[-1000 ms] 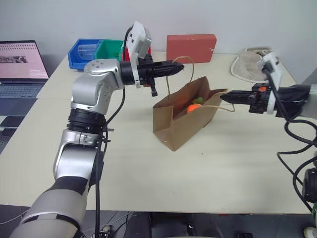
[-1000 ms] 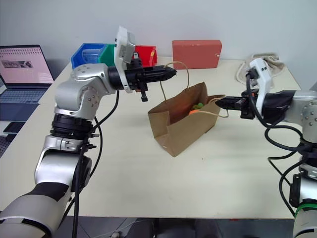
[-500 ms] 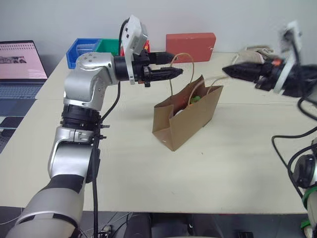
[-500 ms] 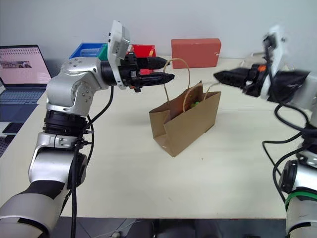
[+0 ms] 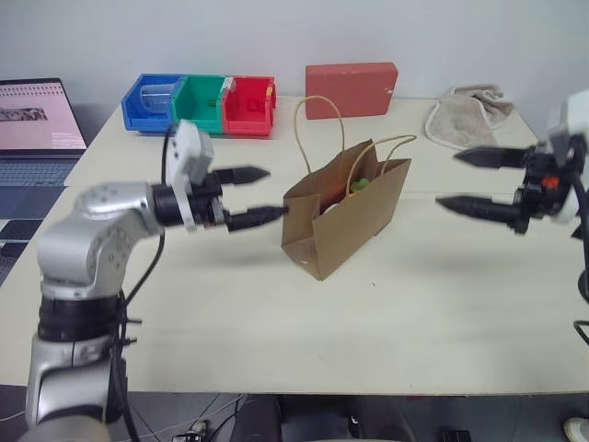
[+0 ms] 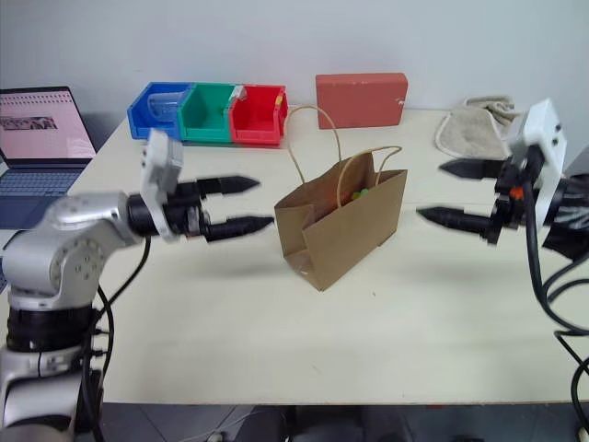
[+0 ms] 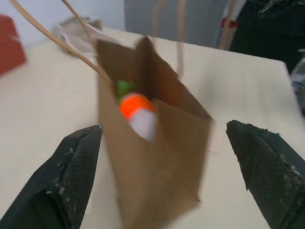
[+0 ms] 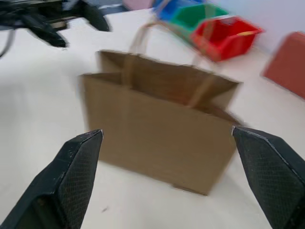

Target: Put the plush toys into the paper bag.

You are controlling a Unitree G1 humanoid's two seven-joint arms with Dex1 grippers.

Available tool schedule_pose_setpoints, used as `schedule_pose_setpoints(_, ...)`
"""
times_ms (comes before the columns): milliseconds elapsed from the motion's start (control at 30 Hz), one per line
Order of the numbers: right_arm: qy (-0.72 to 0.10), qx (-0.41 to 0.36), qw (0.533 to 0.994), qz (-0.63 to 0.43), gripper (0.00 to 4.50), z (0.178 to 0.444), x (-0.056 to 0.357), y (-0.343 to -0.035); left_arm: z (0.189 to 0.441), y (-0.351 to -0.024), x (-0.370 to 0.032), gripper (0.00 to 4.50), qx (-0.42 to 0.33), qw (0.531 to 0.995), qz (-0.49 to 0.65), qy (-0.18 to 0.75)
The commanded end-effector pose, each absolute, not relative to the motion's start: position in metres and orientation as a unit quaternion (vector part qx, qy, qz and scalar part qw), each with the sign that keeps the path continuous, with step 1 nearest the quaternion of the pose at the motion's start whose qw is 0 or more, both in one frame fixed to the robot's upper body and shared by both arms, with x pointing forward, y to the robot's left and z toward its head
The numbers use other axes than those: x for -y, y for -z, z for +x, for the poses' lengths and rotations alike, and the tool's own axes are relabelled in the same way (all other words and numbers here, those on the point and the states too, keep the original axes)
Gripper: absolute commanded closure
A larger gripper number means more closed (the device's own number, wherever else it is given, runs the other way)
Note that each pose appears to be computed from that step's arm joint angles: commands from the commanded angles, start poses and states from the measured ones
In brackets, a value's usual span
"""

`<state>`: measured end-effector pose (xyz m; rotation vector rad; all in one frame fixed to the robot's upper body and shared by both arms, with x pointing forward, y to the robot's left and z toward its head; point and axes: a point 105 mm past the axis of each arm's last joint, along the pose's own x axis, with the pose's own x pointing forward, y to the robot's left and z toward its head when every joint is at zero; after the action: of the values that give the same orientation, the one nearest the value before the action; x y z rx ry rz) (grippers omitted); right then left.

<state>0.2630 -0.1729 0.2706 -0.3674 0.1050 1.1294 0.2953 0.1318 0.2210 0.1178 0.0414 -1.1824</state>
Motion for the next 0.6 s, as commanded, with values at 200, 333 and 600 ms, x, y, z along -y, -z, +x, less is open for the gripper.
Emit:
schedule_pose_setpoints(200, -0.571, -0.038, 0.799, -0.186, 0.00, 0.244, 0.154, -0.275, 0.309, -0.215, -0.113, 0.05, 0.020, 0.850, 0.036, 0.524)
schedule_pose_setpoints(333, -0.572, -0.044, 0.798, -0.185, 0.00, 0.243, 0.154, -0.273, 0.315, -0.212, -0.112, 0.05, 0.021, 0.852, 0.029, 0.522)
schedule_pose_setpoints(600, -0.572, -0.051, 0.798, -0.183, 0.00, 0.241, 0.154, -0.271, 0.307, -0.208, -0.103, 0.05, 0.015, 0.836, 0.001, 0.549)
